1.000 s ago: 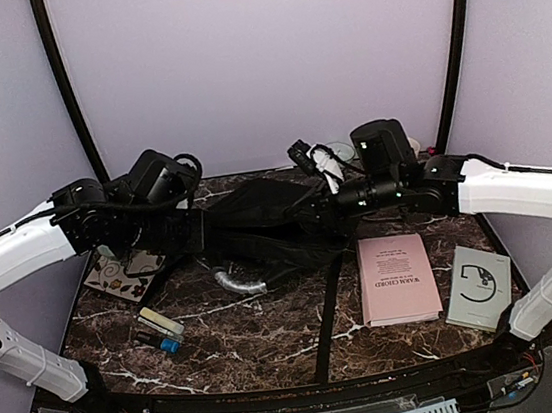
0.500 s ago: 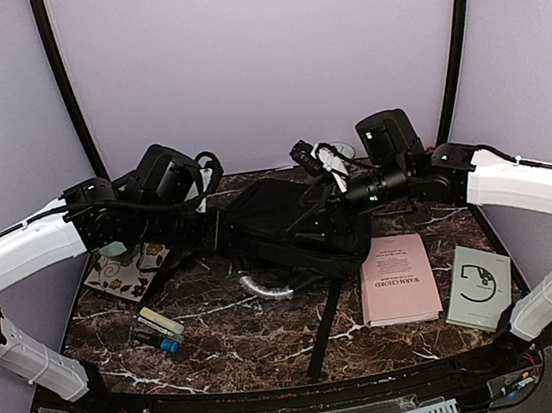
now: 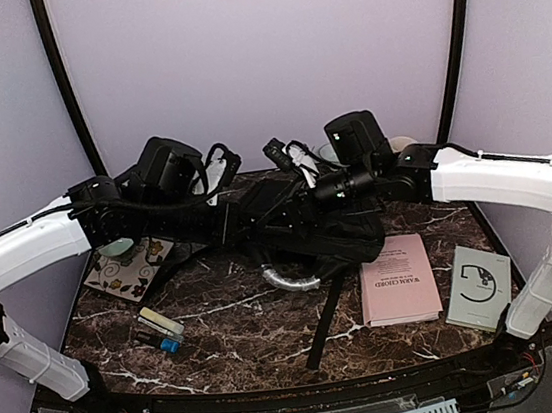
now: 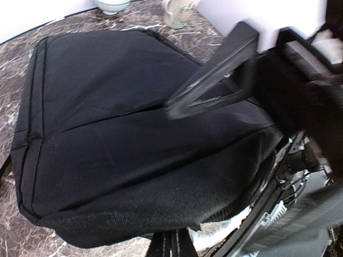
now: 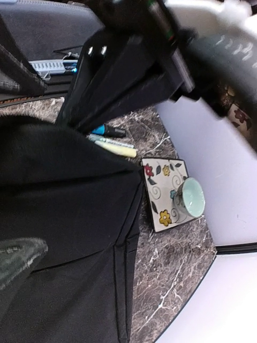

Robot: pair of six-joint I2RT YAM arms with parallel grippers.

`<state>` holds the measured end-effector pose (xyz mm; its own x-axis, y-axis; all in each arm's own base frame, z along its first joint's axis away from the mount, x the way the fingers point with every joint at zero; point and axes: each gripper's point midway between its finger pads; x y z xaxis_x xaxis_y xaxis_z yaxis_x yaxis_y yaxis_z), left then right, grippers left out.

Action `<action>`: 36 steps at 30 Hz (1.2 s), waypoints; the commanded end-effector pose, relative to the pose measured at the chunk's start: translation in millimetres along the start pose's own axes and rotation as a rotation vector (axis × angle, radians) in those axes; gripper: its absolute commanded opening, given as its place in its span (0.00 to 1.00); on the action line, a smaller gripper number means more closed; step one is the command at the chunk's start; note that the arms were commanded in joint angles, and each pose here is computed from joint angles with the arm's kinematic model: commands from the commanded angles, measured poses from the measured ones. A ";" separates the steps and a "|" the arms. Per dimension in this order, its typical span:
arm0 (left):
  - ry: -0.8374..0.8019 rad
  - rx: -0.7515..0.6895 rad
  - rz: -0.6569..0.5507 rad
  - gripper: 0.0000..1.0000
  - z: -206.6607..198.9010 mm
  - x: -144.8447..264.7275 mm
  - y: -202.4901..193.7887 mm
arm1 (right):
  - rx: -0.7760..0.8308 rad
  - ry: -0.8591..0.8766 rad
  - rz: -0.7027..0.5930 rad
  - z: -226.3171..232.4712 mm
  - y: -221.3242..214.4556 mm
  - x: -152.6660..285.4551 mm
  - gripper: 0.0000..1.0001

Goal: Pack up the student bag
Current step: Hold the largest pocket of the student bag, then unzip the largest pocket of the student bag.

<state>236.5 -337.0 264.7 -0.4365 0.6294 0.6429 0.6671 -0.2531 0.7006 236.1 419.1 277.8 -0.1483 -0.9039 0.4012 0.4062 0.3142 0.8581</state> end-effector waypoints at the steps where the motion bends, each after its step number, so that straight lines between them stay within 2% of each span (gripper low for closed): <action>1: -0.128 -0.043 -0.129 0.00 -25.2 31.4 29.0 | -0.027 -0.017 -0.023 -1.1 11.2 -3.1 0.79; 3: -0.141 -0.058 -0.126 0.00 -27.4 34.6 27.7 | -0.063 -0.005 -0.005 -0.8 2.6 -5.1 0.65; 7: -0.134 -0.081 -0.100 0.00 -24.3 36.5 20.7 | -0.146 -0.014 -0.007 -3.2 -5.7 -5.7 0.20; 10: -0.115 -0.064 -0.081 0.00 -15.7 38.3 18.5 | -0.171 -0.009 -0.027 1.5 -2.0 -0.6 0.02; 15: -0.016 0.002 -0.050 0.00 20.0 56.8 16.6 | -0.146 -0.036 -0.012 2.8 2.8 7.8 0.00; 19: 0.070 0.060 -0.020 0.00 53.1 76.9 0.3 | -0.092 -0.056 0.033 1.7 -2.9 11.2 0.00; 26: 0.235 0.184 0.089 0.00 107.1 56.2 -58.8 | 0.056 0.010 0.006 16.3 6.1 16.7 0.00; 32: 0.352 0.299 0.133 0.00 144.0 47.4 -81.4 | 0.163 0.027 -0.097 26.5 23.4 29.6 0.00; 36: 0.377 0.354 0.143 0.00 154.8 41.8 -84.1 | 0.166 0.031 -0.131 30.4 32.3 34.9 0.00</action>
<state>237.9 -259.0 243.2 -0.4132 0.6367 0.6511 0.7814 -0.1194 0.6126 219.6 426.9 269.2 -0.1195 -0.9072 0.4034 0.3287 0.3473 0.8783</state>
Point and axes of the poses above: each gripper's point midway between its finger pads, its own x axis back along the fingers, its own z axis along the line the jaws close on, y = z × x, and after that the axes turned 3 degrees about -x, right-handed
